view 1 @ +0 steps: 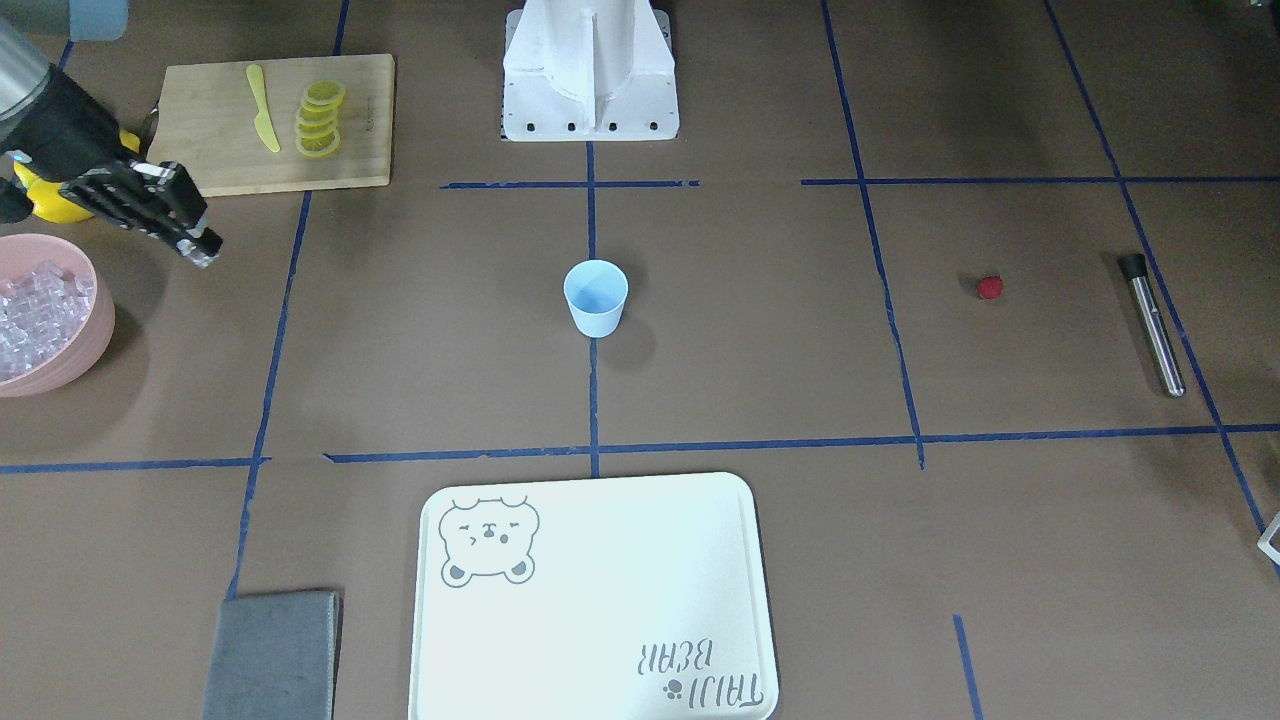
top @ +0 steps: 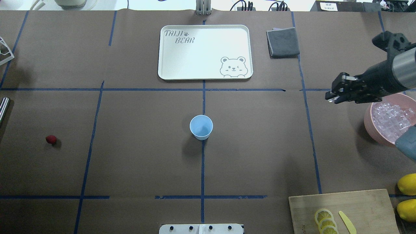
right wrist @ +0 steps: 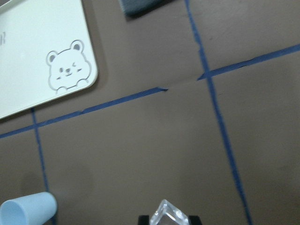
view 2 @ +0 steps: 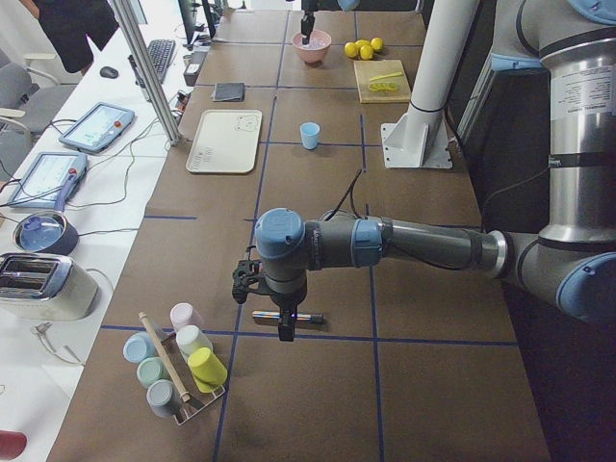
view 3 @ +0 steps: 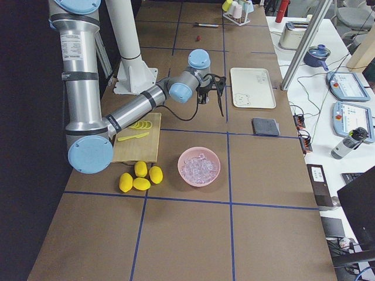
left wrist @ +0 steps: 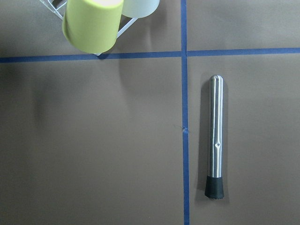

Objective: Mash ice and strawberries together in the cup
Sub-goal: 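Carry the ice cube with the right gripper over the blue cup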

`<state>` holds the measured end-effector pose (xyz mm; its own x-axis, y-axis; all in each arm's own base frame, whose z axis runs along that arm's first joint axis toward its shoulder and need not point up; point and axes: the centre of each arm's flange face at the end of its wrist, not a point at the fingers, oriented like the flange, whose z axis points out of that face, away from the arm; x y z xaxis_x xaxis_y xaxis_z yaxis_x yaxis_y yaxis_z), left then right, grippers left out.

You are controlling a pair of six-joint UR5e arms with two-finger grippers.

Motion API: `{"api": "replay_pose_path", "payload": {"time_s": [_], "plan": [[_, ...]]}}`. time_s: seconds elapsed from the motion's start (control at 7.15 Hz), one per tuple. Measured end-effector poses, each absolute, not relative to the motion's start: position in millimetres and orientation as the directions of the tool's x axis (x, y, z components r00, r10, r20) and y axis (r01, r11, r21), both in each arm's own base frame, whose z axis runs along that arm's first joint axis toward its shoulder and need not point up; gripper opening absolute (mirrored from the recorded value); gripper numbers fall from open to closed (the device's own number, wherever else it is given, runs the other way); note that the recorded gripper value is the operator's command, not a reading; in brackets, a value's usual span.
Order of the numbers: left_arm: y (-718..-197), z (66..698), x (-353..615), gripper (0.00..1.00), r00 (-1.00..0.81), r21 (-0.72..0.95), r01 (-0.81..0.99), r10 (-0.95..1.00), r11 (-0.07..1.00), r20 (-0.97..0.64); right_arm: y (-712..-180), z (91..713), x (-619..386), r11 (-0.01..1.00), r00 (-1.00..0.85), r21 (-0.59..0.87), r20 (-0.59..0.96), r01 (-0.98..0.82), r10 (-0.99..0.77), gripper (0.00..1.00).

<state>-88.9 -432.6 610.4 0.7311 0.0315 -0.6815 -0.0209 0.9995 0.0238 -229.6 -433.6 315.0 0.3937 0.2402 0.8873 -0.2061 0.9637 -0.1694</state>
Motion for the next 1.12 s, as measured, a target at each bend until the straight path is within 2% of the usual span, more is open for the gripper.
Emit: {"api": "replay_pose_path", "payload": {"time_s": [0.28,0.56,0.84,1.12], "plan": [[-434.6,606.9,-88.6,1.0,0.732,0.053,-0.022,0.053,0.998,-0.679,-422.7,238.3,-320.9,0.952,0.317,-0.253,0.901,-0.17,0.296,0.0],[-435.7,605.4,-88.0,1.0,0.733,0.074,-0.024,0.068,0.997,-0.677,-403.8,183.2,-424.6,0.943,0.289,-0.275,0.902,-0.186,0.32,0.0],[-433.5,606.8,-87.5,1.0,0.732,0.074,-0.025,0.068,0.997,-0.678,-393.4,160.1,-506.0,0.942,0.308,-0.255,0.898,-0.218,0.314,0.01],[-431.6,607.5,-86.4,1.0,0.721,0.072,-0.023,0.067,0.997,-0.689,-399.0,157.9,-541.1,0.94,0.338,-0.254,0.885,-0.23,0.322,0.01]]}}
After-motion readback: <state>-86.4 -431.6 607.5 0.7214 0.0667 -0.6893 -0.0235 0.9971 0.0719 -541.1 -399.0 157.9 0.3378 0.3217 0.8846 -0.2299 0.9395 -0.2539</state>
